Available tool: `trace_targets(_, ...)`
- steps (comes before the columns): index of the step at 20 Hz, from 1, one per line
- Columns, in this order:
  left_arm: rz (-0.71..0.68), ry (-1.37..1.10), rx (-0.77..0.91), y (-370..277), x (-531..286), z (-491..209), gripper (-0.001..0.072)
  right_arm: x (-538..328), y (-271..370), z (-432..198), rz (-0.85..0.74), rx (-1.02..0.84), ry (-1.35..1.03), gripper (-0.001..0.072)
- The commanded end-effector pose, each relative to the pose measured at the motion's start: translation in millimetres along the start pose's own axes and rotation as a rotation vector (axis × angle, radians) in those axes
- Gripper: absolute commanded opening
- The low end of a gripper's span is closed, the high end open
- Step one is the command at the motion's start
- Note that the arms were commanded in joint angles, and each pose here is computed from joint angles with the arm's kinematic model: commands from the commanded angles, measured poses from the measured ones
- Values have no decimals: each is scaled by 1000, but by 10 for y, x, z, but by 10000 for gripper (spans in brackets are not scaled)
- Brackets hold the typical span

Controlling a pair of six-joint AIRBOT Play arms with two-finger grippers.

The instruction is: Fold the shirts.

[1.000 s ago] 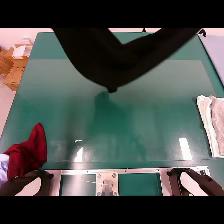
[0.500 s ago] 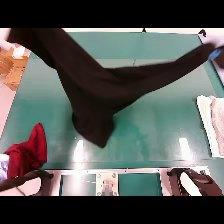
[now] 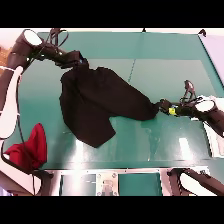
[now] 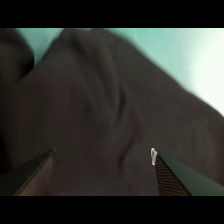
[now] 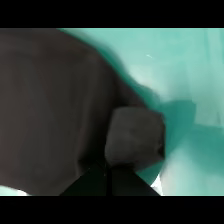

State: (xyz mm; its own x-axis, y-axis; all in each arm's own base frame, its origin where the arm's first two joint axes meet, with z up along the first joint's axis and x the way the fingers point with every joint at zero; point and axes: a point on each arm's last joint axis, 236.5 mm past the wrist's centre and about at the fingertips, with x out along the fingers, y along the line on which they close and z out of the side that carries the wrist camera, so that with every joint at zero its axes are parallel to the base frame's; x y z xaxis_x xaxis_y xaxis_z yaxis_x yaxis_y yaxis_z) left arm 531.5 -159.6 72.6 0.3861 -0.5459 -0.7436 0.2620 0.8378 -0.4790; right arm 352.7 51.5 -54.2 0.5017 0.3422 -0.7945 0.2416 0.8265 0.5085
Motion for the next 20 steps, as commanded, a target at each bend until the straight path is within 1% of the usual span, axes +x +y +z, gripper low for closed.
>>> trace_targets(1, 75, 232, -119, 378, -325, -492, 699, 183, -147, -81, -26, 6, 30, 17)
trace_targets(4, 154, 415, -238, 677, -804, -976, 699, 167, -121, -24, -23, -2, 18, 18)
trace_targets(7, 265, 510, -271, 840, -1032, -1492, 698, 165, -130, -46, -27, -11, 28, 24)
trace_targets(8, 275, 514, -282, 843, -1027, -1667, 699, 164, -143, -46, -33, -18, 29, 115)
trace_targets(9, 283, 512, -300, 855, -988, -1876, 699, 149, -190, -31, -42, -18, 28, 230)
trace_targets(10, 281, 508, -320, 854, -925, -2085, 699, 118, -243, -19, -47, -6, 35, 315)
trace_targets(11, 280, 512, -344, 864, -847, -2333, 699, 67, -297, 0, -48, 14, 47, 364)
trace_targets(13, 248, 530, -402, 836, -656, -2789, 699, -117, -449, 55, -47, 72, 87, 377)
trace_targets(15, 210, 512, -454, 830, -425, -3062, 699, -328, -622, 153, -43, 144, 98, 377)
trace_targets(18, 160, 350, -522, 860, -93, -2974, 699, -487, -872, 275, -59, 223, 59, 376)
trace_targets(20, 124, 272, -548, 845, 17, -2825, 697, -492, -875, 254, -56, 228, 67, 374)
